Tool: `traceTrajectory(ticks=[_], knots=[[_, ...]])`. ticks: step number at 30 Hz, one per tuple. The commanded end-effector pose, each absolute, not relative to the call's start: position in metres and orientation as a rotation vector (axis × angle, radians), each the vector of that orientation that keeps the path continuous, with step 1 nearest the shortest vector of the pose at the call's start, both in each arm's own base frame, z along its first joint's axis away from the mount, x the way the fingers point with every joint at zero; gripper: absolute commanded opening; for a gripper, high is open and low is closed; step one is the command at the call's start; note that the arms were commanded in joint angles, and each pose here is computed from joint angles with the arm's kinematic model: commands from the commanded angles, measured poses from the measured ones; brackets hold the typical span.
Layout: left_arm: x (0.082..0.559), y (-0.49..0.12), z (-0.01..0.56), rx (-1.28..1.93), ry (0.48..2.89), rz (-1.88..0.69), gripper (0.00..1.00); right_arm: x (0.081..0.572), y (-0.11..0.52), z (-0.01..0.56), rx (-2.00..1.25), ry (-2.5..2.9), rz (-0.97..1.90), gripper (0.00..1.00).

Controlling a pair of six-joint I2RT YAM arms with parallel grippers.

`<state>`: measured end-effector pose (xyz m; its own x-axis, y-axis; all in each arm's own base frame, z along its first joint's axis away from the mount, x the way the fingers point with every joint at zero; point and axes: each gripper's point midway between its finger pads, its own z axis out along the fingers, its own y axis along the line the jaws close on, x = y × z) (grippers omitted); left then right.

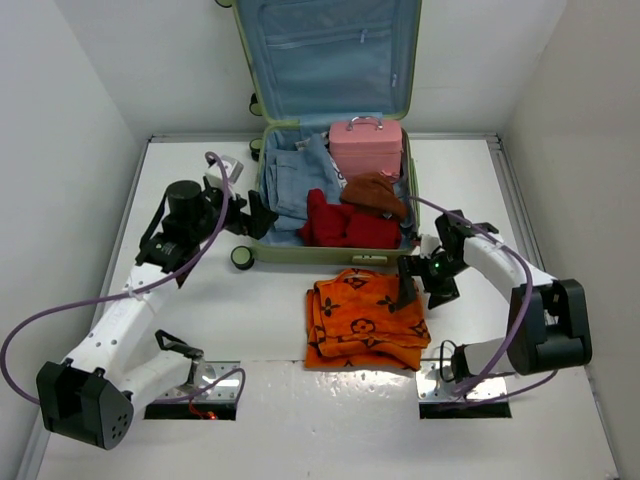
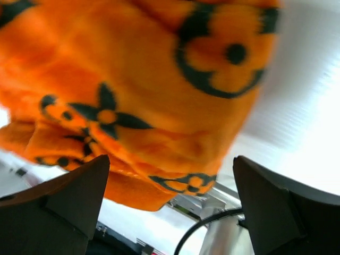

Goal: Pack the luggage

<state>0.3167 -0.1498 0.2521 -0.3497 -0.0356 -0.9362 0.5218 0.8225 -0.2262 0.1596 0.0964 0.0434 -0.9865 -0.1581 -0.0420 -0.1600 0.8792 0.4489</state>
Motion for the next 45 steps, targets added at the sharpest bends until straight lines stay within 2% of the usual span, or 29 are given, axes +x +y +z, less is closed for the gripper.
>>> traceTrajectory(ticks=[1, 4, 8, 10, 13, 16, 20, 21, 23, 24, 25, 26, 27, 28, 30, 34, 37, 40, 41, 43, 44, 45], knots=[[0.327, -0.145, 0.288, 0.33, 1.744, -0.579, 1.0, 0.168, 0.085, 0.028, -0.08, 3.107, 0.469, 0.99], [0.331, -0.139, 0.29, 0.308, 1.737, -0.554, 1.0, 0.164, 0.083, 0.021, -0.117, 3.123, 0.339, 0.99], [0.331, -0.139, 0.288, 0.299, 1.738, -0.562, 1.0, 0.158, 0.083, 0.009, 0.005, 3.09, 0.218, 0.99], [0.329, -0.139, 0.291, 0.299, 1.729, -0.562, 1.0, 0.165, 0.088, 0.01, 0.074, 3.006, 0.25, 0.99], [0.331, -0.136, 0.3, 0.3, 1.709, -0.547, 1.0, 0.149, 0.094, -0.008, 0.139, 2.975, 0.349, 0.99], [0.335, -0.133, 0.301, 0.3, 1.707, -0.534, 1.0, 0.147, 0.11, -0.013, 0.067, 2.902, 0.517, 0.99], [0.337, -0.132, 0.309, 0.293, 1.707, -0.526, 1.0, 0.14, 0.115, -0.025, -0.017, 2.851, 0.58, 0.99], [0.338, -0.129, 0.309, 0.285, 1.707, -0.519, 1.0, 0.138, 0.114, -0.028, -0.004, 2.861, 0.576, 0.94], [0.34, -0.129, 0.311, 0.286, 1.704, -0.519, 1.0, 0.137, 0.113, -0.029, -0.013, 2.88, 0.569, 0.76], [0.34, -0.129, 0.312, 0.286, 1.704, -0.519, 1.0, 0.139, 0.113, -0.026, -0.024, 2.884, 0.571, 0.53], [0.34, -0.129, 0.312, 0.286, 1.704, -0.519, 1.0, 0.139, 0.114, -0.025, -0.04, 2.878, 0.573, 0.38], [0.341, -0.127, 0.311, 0.278, 1.705, -0.51, 1.0, 0.14, 0.118, -0.02, -0.056, 2.857, 0.614, 0.1], [0.342, -0.127, 0.314, 0.278, 1.696, -0.509, 1.0, 0.142, 0.119, -0.016, -0.077, 2.832, 0.623, 0.03], [0.342, -0.127, 0.314, 0.278, 1.696, -0.509, 1.0, 0.147, 0.12, -0.01, -0.105, 2.806, 0.628, 0.0], [0.343, -0.126, 0.314, 0.27, 1.696, -0.5, 1.0, 0.144, 0.129, 0.007, -0.208, 2.748, 0.719, 0.0], [0.341, -0.125, 0.308, 0.269, 1.706, -0.501, 1.0, 0.162, 0.16, 0.079, -0.544, 2.387, 0.892, 0.0], [0.341, -0.123, 0.302, 0.268, 1.715, -0.485, 1.0, 0.17, 0.174, 0.114, -0.841, 2.152, 0.852, 0.0], [0.341, -0.127, 0.302, 0.277, 1.706, -0.492, 1.0, 0.184, 0.195, 0.136, -1.015, 2.066, 0.868, 0.0], [0.343, -0.127, 0.298, 0.276, 1.716, -0.492, 1.0, 0.196, 0.206, 0.164, -1.046, 1.978, 0.868, 0.0], [0.345, -0.126, 0.305, 0.268, 1.697, -0.481, 1.0, 0.205, 0.22, 0.162, -1.136, 1.946, 0.883, 0.0], [0.346, -0.13, 0.302, 0.277, 1.706, -0.489, 1.0, 0.217, 0.231, 0.188, -1.178, 1.833, 0.866, 0.0], [0.347, -0.127, 0.302, 0.275, 1.705, -0.472, 1.0, 0.222, 0.238, 0.189, -1.211, 1.805, 0.865, 0.0]])
